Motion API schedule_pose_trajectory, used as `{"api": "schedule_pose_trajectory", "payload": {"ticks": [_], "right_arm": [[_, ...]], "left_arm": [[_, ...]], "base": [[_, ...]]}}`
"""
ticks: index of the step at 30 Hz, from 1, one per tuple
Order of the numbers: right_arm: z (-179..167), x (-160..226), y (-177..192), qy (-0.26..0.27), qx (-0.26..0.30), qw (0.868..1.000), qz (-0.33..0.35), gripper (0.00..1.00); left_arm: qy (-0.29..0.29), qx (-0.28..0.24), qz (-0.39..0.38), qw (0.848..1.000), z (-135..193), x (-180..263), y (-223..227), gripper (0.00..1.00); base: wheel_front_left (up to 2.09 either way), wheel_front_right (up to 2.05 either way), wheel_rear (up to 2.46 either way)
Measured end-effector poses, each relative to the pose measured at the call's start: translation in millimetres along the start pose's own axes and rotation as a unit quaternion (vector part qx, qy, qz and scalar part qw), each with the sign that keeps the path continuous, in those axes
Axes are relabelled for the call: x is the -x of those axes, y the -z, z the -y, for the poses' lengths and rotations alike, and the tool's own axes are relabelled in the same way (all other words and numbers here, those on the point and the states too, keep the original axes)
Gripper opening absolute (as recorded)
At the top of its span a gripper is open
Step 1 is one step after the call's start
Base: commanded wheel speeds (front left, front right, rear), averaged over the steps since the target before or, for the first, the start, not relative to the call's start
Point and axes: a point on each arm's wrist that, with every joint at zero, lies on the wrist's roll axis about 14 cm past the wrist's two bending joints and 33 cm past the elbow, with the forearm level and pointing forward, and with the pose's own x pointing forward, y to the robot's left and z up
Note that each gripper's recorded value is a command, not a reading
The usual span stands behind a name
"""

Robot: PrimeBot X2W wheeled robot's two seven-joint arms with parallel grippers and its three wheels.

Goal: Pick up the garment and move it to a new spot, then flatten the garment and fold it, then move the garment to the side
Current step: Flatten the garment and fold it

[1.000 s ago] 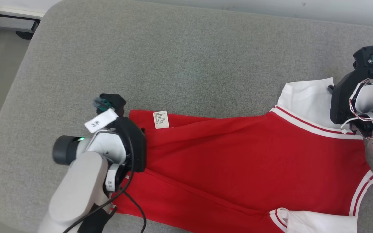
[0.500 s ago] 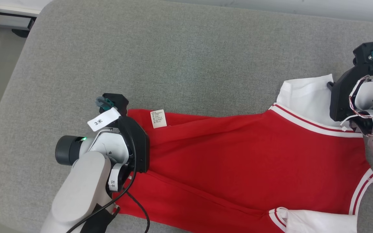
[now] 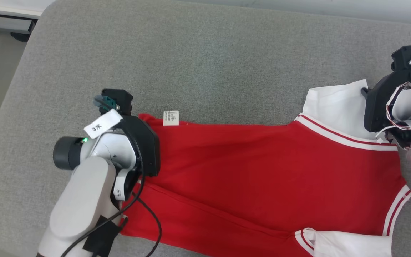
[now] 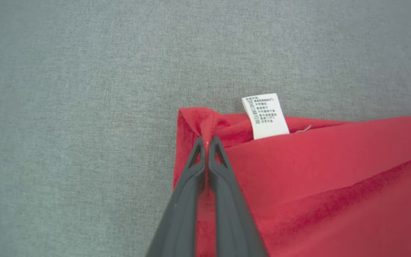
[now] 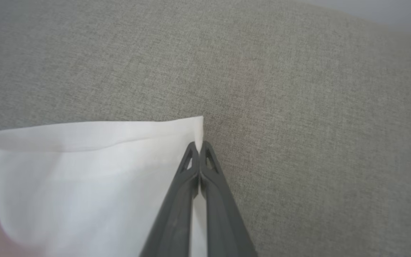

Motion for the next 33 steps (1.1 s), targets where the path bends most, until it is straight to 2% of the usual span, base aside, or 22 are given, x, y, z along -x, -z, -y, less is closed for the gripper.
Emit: {"api": "schedule_pose_trajectory", "payload": {"ticks": [9, 18, 25, 33], "right_arm": [[8.6, 9.5, -23.0, 0.013, -0.010, 0.999, 0.043, 0.00], [24.0, 16.4, -28.6, 0.040, -0.029, 0.996, 0.072, 0.00], [33.9, 24.5, -58.0, 0.058, -0.038, 0.990, 0.123, 0.00], [42.6, 30.1, -74.1, 0.069, -0.043, 0.983, 0.167, 0.00]], "left_arm": [[-0.010, 0.001, 0.083, 0.996, -4.7, 2.7, -40.9, 0.00], [-0.009, -0.001, 0.114, 0.993, -2.5, -4.1, -51.1, 0.00], [-0.011, 0.001, 0.135, 0.991, -2.0, -11.8, -63.7, 0.00], [-0.010, -0.010, 0.175, 0.984, 2.5, -16.9, -92.3, 0.00]], "base": [[0.00, 0.00, 0.00], [0.00, 0.00, 0.00], [0.00, 0.00, 0.00], [0.00, 0.00, 0.00]]}}
